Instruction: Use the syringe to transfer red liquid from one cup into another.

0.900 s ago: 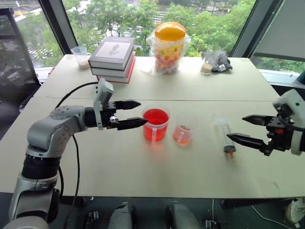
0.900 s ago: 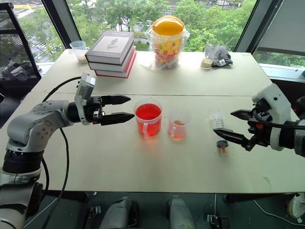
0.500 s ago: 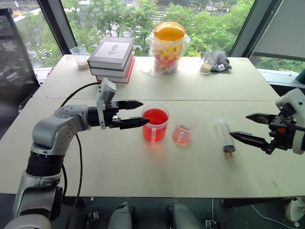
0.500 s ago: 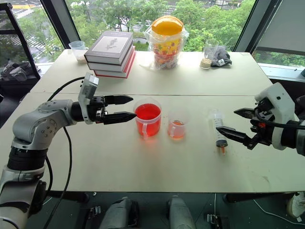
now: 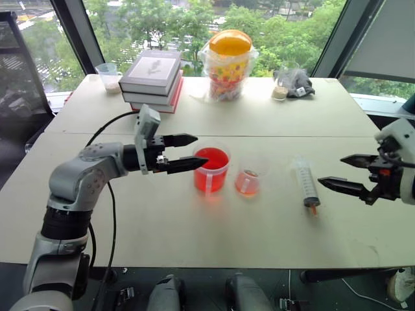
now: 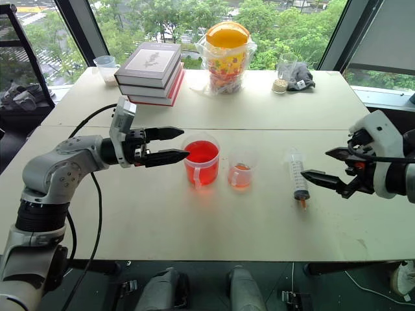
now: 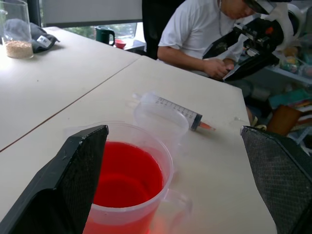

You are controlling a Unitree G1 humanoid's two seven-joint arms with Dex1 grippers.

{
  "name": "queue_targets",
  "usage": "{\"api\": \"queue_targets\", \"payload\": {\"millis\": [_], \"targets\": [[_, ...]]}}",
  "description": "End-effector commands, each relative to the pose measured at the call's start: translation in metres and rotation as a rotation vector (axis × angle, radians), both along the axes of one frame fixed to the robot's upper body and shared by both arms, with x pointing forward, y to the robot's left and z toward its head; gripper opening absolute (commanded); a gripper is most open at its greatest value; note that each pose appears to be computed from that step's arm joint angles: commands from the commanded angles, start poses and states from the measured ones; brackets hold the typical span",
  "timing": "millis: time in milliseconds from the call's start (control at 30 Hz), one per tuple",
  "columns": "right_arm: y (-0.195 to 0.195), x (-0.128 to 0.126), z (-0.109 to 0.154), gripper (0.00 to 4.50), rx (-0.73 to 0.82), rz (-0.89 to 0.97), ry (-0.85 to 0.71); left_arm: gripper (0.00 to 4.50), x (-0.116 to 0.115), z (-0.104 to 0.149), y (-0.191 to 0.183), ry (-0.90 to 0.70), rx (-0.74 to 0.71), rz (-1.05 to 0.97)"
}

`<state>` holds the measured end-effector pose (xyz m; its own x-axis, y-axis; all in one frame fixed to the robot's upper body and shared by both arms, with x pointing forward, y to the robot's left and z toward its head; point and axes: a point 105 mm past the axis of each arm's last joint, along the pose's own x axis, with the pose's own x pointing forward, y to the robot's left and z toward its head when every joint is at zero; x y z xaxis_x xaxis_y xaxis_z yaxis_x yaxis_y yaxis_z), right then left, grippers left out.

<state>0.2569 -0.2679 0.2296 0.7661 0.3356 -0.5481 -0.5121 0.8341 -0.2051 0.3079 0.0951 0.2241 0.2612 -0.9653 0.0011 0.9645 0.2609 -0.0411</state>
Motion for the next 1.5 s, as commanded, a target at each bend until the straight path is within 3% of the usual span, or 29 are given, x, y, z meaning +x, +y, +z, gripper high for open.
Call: {"api": "queue_targets", "payload": {"millis": [33,233,433,800,1133,1200,1333,1500], "targets": [[-0.017,0.010,0.009,4.45,-0.045,-0.083,0.031,4.50,-0.004,0.005,-0.007,-0.050,-0.016,-0.031],[-0.019,0.044,-0.004,4.45,0.107,-0.187,0.173,4.50,0.002,0.008,-0.012,-0.073,-0.028,-0.041],[-0.015,0.071,-0.029,4.45,0.135,-0.306,0.328,4.50,0.002,0.007,-0.017,-0.086,-0.042,-0.057],[-0.017,0.104,-0.074,4.45,0.015,-0.335,0.460,4.50,-0.002,0.003,-0.014,-0.109,-0.041,-0.035],[-0.009,0.117,-0.094,4.45,-0.054,-0.273,0.525,4.50,-0.007,0.005,-0.008,-0.118,-0.051,-0.015],[-0.007,0.117,-0.096,3.65,-0.072,-0.252,0.540,4.50,-0.007,0.005,-0.007,-0.118,-0.049,-0.007],[-0.002,0.114,-0.100,1.55,-0.092,-0.221,0.571,4.50,-0.006,0.005,-0.006,-0.121,-0.044,-0.001],[0.004,0.109,-0.096,1.40,-0.098,-0.206,0.578,4.50,0.000,0.009,0.002,-0.138,-0.026,0.016]]}}
